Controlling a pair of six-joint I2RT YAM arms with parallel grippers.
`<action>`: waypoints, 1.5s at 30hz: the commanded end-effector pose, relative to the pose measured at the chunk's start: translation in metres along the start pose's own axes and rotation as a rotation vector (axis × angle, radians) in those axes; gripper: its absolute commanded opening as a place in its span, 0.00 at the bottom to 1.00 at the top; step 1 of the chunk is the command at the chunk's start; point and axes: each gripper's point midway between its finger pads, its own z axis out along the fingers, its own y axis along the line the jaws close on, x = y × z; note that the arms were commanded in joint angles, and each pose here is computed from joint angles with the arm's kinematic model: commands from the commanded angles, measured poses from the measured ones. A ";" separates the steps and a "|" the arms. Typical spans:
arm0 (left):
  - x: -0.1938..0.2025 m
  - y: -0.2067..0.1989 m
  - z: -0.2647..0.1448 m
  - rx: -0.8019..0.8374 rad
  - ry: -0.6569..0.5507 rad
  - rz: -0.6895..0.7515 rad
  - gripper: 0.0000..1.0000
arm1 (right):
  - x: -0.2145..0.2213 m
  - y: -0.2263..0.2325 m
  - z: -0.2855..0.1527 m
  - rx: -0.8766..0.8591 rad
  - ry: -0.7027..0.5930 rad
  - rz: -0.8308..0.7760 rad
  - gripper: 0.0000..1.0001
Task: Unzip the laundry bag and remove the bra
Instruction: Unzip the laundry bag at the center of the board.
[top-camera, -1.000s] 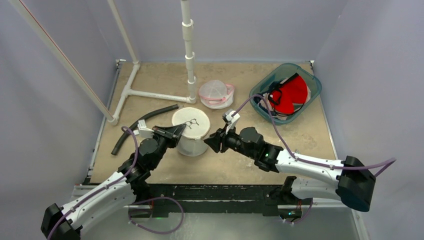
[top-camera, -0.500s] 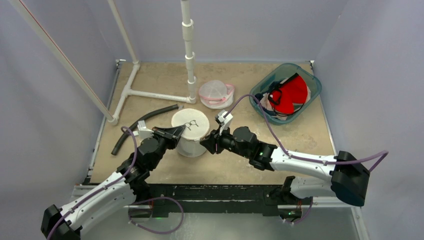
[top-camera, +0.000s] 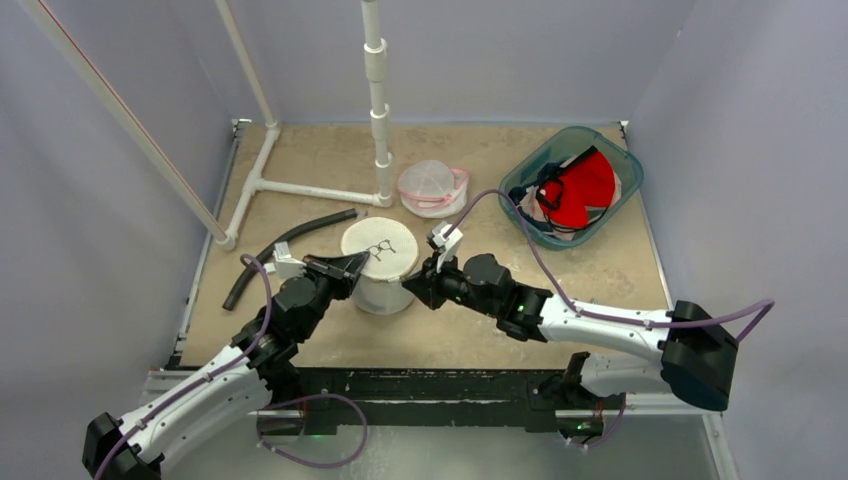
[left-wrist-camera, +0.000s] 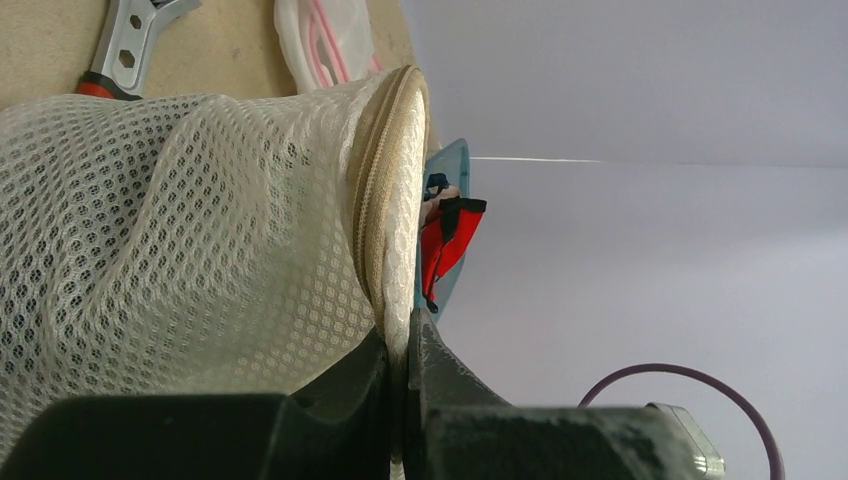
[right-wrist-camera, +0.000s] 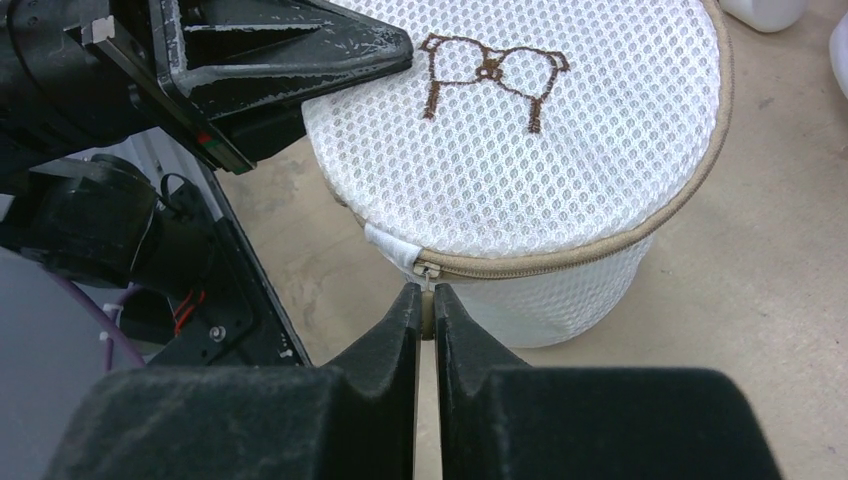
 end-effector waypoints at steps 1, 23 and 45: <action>-0.002 -0.028 -0.004 0.064 -0.001 -0.040 0.00 | -0.019 0.009 0.003 -0.015 -0.038 -0.020 0.04; 0.045 -0.035 -0.002 0.064 0.266 0.170 0.00 | 0.003 -0.058 -0.043 0.322 0.005 -0.050 0.00; 0.090 -0.095 0.048 0.212 0.632 0.461 0.60 | -0.019 -0.068 -0.096 0.416 -0.111 0.090 0.00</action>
